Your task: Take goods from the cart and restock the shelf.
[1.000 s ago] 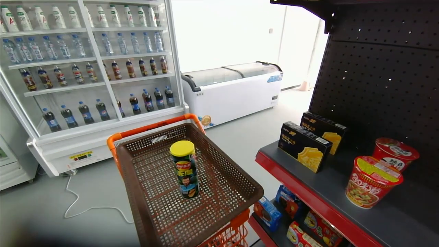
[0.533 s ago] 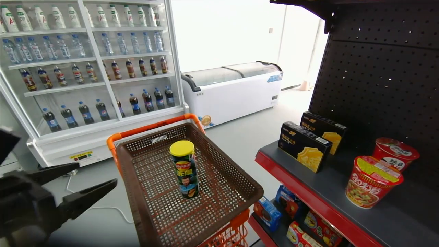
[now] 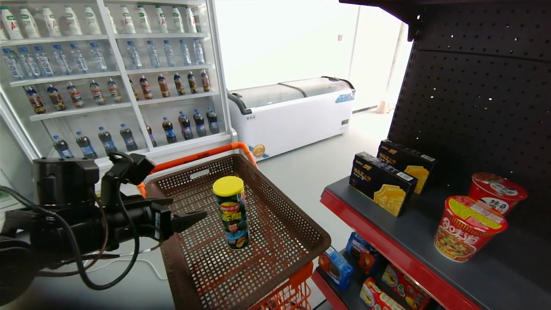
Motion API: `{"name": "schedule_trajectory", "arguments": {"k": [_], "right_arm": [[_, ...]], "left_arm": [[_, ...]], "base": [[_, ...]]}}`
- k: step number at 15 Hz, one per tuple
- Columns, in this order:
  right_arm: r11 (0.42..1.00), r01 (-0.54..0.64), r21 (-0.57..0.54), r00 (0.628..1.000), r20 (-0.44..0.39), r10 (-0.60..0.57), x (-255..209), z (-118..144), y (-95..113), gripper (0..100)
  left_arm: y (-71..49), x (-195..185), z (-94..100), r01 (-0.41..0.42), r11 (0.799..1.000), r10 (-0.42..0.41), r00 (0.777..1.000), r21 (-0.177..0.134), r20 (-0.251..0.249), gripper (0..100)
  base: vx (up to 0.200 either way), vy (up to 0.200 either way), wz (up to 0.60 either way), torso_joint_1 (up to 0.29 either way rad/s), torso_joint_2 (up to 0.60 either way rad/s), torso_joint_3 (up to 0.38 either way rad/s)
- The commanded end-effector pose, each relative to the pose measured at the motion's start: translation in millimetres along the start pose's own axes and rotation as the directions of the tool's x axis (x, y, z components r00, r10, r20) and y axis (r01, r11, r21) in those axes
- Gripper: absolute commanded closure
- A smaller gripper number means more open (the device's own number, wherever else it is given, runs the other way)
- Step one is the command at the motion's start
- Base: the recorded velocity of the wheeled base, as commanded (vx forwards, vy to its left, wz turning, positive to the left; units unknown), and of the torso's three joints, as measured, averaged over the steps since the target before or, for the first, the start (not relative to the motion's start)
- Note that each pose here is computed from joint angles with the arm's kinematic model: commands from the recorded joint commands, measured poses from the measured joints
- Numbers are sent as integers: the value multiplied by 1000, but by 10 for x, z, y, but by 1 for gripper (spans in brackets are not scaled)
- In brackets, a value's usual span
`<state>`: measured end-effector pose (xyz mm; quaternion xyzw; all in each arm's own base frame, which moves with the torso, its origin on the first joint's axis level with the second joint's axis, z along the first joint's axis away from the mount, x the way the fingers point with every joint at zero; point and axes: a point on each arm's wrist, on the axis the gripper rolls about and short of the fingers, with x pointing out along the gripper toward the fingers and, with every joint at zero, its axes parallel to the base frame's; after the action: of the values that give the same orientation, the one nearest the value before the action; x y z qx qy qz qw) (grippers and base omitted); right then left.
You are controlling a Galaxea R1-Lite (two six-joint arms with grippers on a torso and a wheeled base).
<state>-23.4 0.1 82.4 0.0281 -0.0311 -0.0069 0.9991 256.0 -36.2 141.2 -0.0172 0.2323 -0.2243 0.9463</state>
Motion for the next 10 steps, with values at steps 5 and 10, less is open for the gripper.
{"name": "schedule_trajectory", "arguments": {"k": [5, 10], "right_arm": [[1000, 0, 0, 1000, -2, 0, 1, 0, 0, 0], [1000, 0, 0, 1000, 0, 0, 1, 2, 0, 0]], "left_arm": [[23, 721, -372, 20, 999, -21, 1000, -26, -15, 0], [-114, 1019, -514, 19, 1000, -19, 1000, -9, 12, 0]], "base": [[0, 0, 0, 0, 0, 0], [0, 0, 0, 0, 0, 0]]}}
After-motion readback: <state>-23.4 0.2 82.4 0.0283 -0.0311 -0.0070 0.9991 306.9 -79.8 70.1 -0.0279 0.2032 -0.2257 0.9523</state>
